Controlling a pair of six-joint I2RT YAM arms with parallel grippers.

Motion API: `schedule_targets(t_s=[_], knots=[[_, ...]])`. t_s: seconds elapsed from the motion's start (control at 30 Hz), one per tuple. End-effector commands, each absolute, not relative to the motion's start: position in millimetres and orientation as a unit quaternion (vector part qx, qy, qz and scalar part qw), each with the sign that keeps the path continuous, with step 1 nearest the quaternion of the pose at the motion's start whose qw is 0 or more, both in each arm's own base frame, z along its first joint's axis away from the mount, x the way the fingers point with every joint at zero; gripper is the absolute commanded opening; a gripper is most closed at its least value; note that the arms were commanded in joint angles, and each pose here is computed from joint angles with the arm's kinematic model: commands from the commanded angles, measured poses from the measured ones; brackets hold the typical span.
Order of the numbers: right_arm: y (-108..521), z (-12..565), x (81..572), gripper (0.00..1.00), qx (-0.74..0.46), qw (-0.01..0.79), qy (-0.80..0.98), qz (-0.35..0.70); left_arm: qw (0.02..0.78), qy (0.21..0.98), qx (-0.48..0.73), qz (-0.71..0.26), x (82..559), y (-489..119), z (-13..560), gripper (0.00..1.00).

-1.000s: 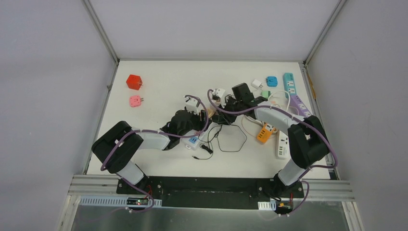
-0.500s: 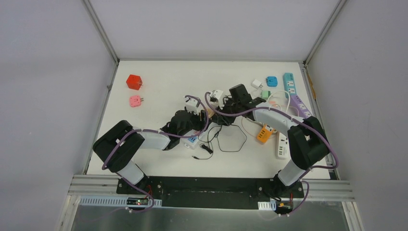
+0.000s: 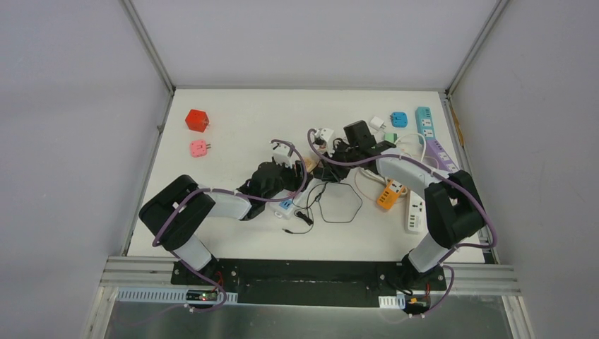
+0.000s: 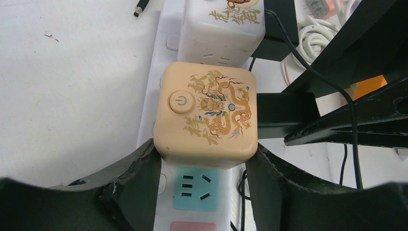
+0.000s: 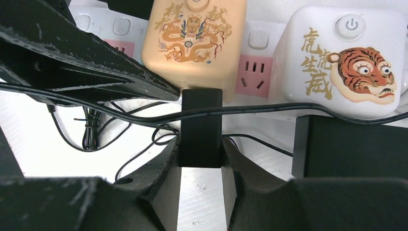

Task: Pull the plug off the socket
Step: Remove the plug from the socket.

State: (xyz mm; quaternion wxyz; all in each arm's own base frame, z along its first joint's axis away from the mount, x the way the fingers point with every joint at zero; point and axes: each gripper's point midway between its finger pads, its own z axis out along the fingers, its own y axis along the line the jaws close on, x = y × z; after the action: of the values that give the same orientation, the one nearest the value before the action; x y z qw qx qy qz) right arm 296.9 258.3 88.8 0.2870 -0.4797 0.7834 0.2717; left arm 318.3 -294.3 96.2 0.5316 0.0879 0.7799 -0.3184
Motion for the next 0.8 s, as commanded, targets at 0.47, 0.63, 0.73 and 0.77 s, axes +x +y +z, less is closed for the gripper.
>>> schedule_targets(t_s=[0.47,0.63,0.73,0.77], knots=[[290.4,124.6,265.6,0.0,-0.516,0.315,0.739,0.298,0.483,0.831,0.079,-0.264,311.4,-274.8,45.3,0.0],[250.6,133.0,295.0,0.0,-0.467,0.341,0.763,0.288,0.483,0.831,0.079,-0.265,311.7,-274.8,45.8,0.0],[246.6,133.9,295.8,0.0,-0.455,0.341,0.768,0.296,0.483,0.83,0.079,-0.267,311.7,-275.7,45.8,0.0],[248.9,133.8,294.7,0.0,-0.452,0.339,0.768,0.302,0.483,0.83,0.079,-0.268,311.7,-276.0,46.1,0.0]])
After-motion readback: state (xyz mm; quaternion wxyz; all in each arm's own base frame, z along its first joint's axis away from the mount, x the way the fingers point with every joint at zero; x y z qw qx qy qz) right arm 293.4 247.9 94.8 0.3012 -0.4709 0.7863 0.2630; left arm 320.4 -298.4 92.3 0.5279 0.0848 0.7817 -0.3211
